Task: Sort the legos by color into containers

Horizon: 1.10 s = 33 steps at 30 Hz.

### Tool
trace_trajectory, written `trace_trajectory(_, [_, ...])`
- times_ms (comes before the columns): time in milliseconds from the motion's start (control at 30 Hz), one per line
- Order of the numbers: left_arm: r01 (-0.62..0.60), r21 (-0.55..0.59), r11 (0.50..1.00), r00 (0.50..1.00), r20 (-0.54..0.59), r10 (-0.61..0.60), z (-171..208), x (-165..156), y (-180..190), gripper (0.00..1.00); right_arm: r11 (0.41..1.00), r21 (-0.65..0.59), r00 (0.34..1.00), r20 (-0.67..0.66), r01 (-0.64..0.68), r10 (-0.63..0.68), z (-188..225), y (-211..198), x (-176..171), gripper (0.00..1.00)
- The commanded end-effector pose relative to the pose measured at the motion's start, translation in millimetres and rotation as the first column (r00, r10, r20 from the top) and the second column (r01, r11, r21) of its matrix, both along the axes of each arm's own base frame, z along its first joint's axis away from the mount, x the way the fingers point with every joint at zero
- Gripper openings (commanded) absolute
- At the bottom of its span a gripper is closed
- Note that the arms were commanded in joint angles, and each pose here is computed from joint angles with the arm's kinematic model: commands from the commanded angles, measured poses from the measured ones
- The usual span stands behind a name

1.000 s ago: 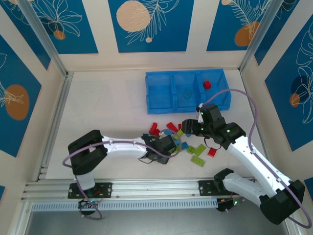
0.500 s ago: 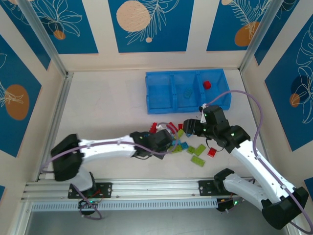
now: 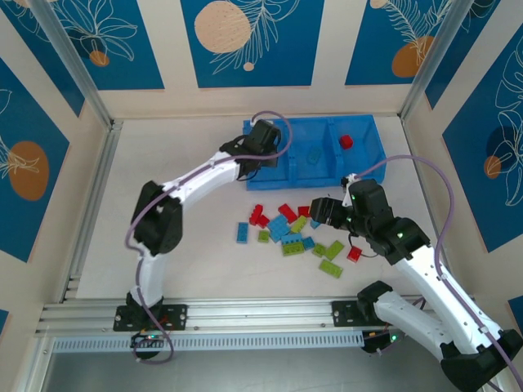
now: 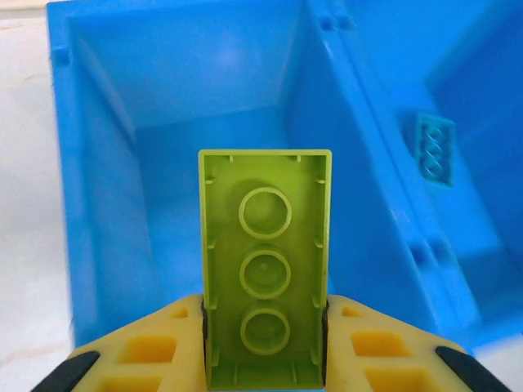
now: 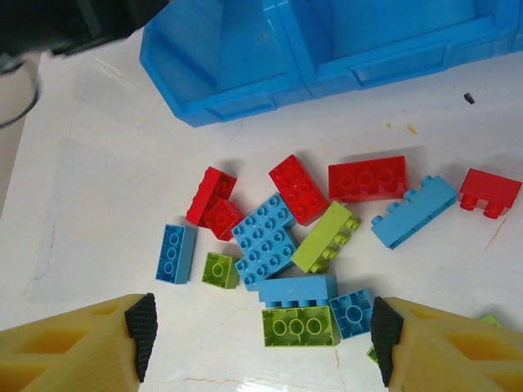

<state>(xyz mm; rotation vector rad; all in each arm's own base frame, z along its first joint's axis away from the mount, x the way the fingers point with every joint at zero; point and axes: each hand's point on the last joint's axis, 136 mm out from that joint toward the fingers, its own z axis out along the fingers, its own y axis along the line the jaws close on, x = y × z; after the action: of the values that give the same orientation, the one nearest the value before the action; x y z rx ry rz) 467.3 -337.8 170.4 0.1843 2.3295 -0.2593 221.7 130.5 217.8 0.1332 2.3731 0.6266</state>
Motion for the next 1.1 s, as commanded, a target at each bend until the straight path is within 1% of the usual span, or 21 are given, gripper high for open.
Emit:
trace_trajectory(0, [0.031,0.021,0.999,0.998,-0.058,-0.029,-10.0,17.7,-6.4,0.22,1.0,0.026,1.0,0.001,-0.011,0.011,12.0,1.3,-8.7,0.72])
trace_trajectory(67, [0.035,0.008,0.999,0.996,-0.087,-0.034,-15.9,27.3,-11.1,0.25,0.999,0.03,1.0,-0.003,-0.014,0.014,14.0,1.4,-10.9,0.72])
trace_trajectory(100, [0.036,0.006,0.999,0.995,-0.095,-0.035,-16.8,29.8,-13.4,0.28,0.999,0.031,1.0,-0.002,-0.017,0.017,15.1,1.4,-12.3,0.72])
trace_trajectory(167, [0.04,0.0,0.999,0.995,-0.093,-0.04,-13.3,31.0,-15.5,0.39,0.999,0.03,1.0,-0.004,-0.014,0.014,14.1,0.4,-14.3,0.73])
trace_trajectory(200, [0.041,-0.007,0.999,0.995,-0.089,-0.041,-8.6,30.0,-15.3,0.42,1.0,0.025,1.0,-0.009,0.004,-0.004,12.2,-2.6,-14.3,0.74])
trace_trajectory(300, [0.054,-0.037,0.998,0.996,-0.068,-0.056,15.7,21.8,-13.1,0.46,0.996,0.006,0.996,-0.024,0.084,-0.083,5.8,-14.6,-13.0,0.76])
trace_trajectory(400, [0.078,-0.083,0.993,0.997,-0.002,-0.079,52.9,4.5,-7.1,0.46,0.99,-0.013,0.989,-0.037,0.141,-0.142,-2.1,-23.1,-10.9,0.8])
trace_trajectory(467, [0.094,-0.124,0.988,0.995,0.054,-0.088,79.6,-14.1,0.9,0.46,0.982,-0.028,0.981,-0.052,0.184,-0.186,-10.6,-29.0,-8.9,0.83])
trace_trajectory(500, [0.113,-0.148,0.983,0.991,0.084,-0.101,93.6,-28.5,4.7,0.46,0.976,-0.037,0.975,-0.059,0.213,-0.215,-14.6,-33.2,-7.3,0.84])
trace_trajectory(533, [0.135,-0.168,0.977,0.986,0.121,-0.116,108.8,-44.6,10.2,0.46,0.969,-0.053,0.966,-0.077,0.242,-0.246,-21.8,-38.0,-6.9,0.85])
trace_trajectory(600, [0.189,-0.181,0.965,0.971,0.184,-0.156,127.5,-82.0,17.8,0.46,0.953,-0.07,0.947,-0.111,0.295,-0.302,-32.5,-46.0,-3.9,0.85])
trace_trajectory(700, [0.267,-0.127,0.955,0.937,0.268,-0.226,133.0,-142.5,29.2,0.46,0.933,-0.085,0.916,-0.178,0.35,-0.36,-49.9,-54.1,4.2,0.85])
trace_trajectory(767, [0.335,-0.072,0.939,0.905,0.301,-0.3,124.7,-180.0,31.8,0.46,0.927,-0.079,0.901,-0.221,0.366,-0.375,-61.4,-56.5,13.8,0.86])
trace_trajectory(800, [0.407,-0.044,0.912,0.876,0.303,-0.376,115.7,-201.0,28.3,0.46,0.924,-0.07,0.891,-0.245,0.376,-0.381,-67.5,-57.8,20.0,0.86])
trace_trajectory(833, [0.528,-0.027,0.849,0.814,0.299,-0.498,103.3,-226.1,19.7,0.47,0.923,-0.061,0.884,-0.271,0.38,-0.382,-74.8,-58.3,26.6,0.86])
trace_trajectory(867, [0.637,-0.008,0.77,0.738,0.295,-0.607,91.0,-248.8,12.7,0.52,0.921,-0.052,0.876,-0.292,0.387,-0.384,-80.9,-59.1,32.7,0.86])
trace_trajectory(900, [0.721,0.012,0.693,0.663,0.282,-0.694,74.0,-270.3,9.9,0.58,0.922,-0.042,0.872,-0.313,0.384,-0.377,-88.3,-58.1,39.9,0.85])
trace_trajectory(933, [0.771,0.025,0.636,0.607,0.272,-0.747,59.3,-286.2,10.1,0.61,0.922,-0.04,0.864,-0.335,0.385,-0.375,-97.0,-58.6,46.4,0.85])
trace_trajectory(1000, [0.822,0.043,0.568,0.543,0.241,-0.805,36.0,-304.5,14.5,0.62,0.916,-0.063,0.845,-0.366,0.396,-0.39,-111.2,-63.0,57.5,0.84])
trace_trajectory(1067, [0.848,0.075,0.524,0.499,0.216,-0.839,17.0,-314.1,19.7,0.65,0.915,-0.094,0.836,-0.379,0.393,-0.397,-122.3,-66.8,68.5,0.84])
